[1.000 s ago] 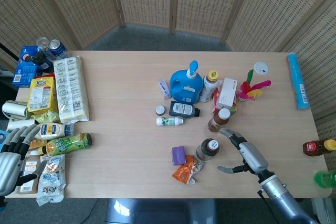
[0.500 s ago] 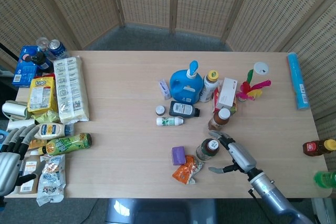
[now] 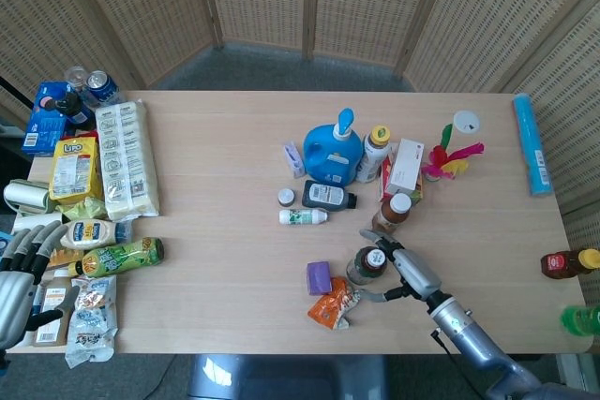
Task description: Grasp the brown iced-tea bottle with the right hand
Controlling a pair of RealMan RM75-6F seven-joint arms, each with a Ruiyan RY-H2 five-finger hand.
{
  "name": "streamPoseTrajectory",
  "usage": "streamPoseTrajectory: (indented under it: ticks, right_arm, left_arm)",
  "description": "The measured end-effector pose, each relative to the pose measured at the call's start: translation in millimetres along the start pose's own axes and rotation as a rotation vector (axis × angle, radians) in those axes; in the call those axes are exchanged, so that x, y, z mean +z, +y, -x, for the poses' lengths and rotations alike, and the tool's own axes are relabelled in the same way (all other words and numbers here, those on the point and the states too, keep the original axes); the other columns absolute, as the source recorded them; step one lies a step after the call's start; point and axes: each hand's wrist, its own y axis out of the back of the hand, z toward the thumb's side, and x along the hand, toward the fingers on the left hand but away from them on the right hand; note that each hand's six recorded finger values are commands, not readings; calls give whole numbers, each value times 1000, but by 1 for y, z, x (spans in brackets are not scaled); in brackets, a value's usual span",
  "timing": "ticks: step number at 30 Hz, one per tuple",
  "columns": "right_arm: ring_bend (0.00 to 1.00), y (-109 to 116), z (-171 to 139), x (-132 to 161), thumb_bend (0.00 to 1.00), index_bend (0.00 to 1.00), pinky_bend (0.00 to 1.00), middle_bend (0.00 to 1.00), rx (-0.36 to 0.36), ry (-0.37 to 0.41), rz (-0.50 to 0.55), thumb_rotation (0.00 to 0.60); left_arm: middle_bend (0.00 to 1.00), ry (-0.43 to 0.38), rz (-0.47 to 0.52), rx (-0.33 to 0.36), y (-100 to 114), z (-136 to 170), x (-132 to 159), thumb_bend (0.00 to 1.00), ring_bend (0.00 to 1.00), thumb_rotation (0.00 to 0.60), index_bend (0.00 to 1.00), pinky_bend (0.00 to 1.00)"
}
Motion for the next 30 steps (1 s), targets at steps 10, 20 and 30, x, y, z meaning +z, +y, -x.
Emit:
streamPoseTrajectory:
  ticks: [10, 20, 30]
  right_arm:
    - [6, -3, 17, -11, 118, 120, 66, 404, -12, -11, 54, 583]
    - [606, 8, 33, -20, 121, 616, 516, 967, -69, -21, 143, 600]
    - [686, 37, 23, -20, 133, 698, 544, 1000, -138, -17, 146, 600]
  left_arm:
    - [0, 11, -8, -5, 0, 0, 0, 375, 0, 600, 0, 0]
    - [0, 31, -8, -2, 1, 4, -4, 375, 0, 600, 0, 0]
    - [0, 39, -1, -5, -2, 6, -7, 376, 0, 600, 0, 0]
